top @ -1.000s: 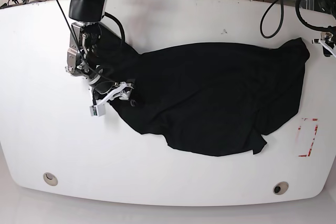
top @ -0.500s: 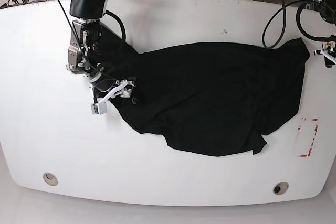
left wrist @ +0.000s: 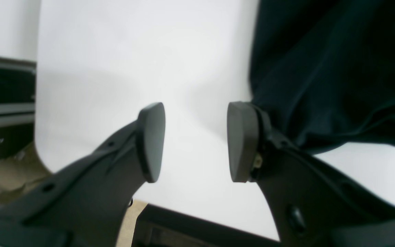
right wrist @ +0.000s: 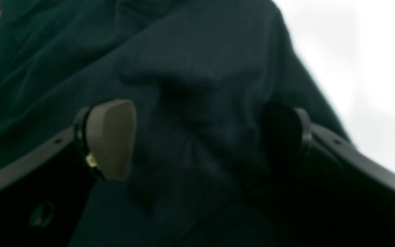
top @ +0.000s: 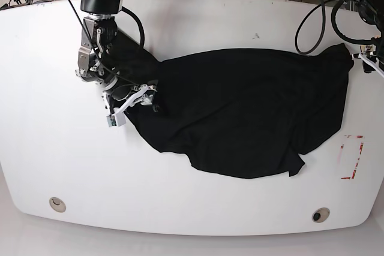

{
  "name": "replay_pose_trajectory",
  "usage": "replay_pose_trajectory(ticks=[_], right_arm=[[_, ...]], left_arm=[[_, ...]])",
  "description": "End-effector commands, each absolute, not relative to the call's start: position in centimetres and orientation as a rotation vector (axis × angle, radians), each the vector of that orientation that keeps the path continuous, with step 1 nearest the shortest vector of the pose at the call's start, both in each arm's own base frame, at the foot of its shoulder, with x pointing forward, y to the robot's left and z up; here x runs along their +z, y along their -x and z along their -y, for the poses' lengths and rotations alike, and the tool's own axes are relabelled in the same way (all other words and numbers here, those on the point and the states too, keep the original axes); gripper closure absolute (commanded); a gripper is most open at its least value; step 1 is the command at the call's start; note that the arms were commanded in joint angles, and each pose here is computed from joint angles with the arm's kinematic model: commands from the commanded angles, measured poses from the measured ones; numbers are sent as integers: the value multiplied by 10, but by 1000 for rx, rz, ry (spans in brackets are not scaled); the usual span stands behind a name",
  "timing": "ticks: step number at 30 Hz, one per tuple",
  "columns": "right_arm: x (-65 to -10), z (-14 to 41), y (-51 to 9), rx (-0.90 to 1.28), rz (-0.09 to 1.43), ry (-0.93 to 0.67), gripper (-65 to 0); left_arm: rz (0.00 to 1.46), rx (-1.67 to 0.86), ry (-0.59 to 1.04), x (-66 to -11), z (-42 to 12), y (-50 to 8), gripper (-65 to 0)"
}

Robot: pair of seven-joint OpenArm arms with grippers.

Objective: Fold the T-shirt properly
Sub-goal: 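Drag the shirt edge with the right gripper back toward the shirt center, then move the left gripper with its held fabric toward the right gripper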

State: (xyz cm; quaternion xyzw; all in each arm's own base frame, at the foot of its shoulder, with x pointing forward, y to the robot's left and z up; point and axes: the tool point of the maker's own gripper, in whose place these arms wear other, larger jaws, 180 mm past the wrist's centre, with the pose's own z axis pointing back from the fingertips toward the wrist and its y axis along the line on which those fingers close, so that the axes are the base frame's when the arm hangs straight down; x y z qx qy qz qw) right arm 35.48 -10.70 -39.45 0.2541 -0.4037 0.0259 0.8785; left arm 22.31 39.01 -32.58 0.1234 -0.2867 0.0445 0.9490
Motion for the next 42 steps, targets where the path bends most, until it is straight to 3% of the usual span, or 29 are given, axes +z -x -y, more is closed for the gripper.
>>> replay_pose_trajectory(ticks=[1,11,27,42], right_arm=[[-372,107,-367,76,918,-539,-557],[-380,109,-356,71,903,-526,-515],[-396,101,-340,83,853,-528,-532],[-420,81,-327,122,763,-560,-528]], left_arm=[[631,70,-280,-310,-395,-231,-275],[614,24,-271,-316,-384,-229,-275],[608,-76,-193,-336,-339,-252,-272],[593,-74,-186,-341,-338,-244,-271]])
